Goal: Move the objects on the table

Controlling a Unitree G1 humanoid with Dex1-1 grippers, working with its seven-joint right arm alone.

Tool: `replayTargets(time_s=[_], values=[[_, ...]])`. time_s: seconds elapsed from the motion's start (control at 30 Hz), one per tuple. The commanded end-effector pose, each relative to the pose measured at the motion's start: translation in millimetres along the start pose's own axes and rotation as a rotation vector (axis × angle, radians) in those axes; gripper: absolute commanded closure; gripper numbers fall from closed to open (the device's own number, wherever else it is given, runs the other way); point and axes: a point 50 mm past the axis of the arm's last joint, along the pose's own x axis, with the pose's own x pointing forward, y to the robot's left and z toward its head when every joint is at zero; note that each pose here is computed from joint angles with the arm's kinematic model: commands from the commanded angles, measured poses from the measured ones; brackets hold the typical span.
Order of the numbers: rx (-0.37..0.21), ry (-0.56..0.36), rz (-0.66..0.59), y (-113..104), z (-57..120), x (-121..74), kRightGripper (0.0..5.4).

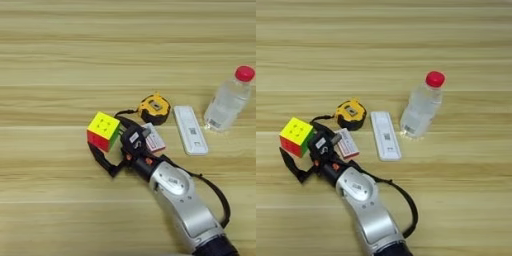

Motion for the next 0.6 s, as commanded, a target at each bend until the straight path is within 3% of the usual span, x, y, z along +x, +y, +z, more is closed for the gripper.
replayTargets(time_s=[0.03,0.6], values=[[-0.039,-0.090,0.006,-5.6,21.9,14.2,0.02],[-0.031,-0.113,-0.038,-11.2,26.6,23.7,1.77]])
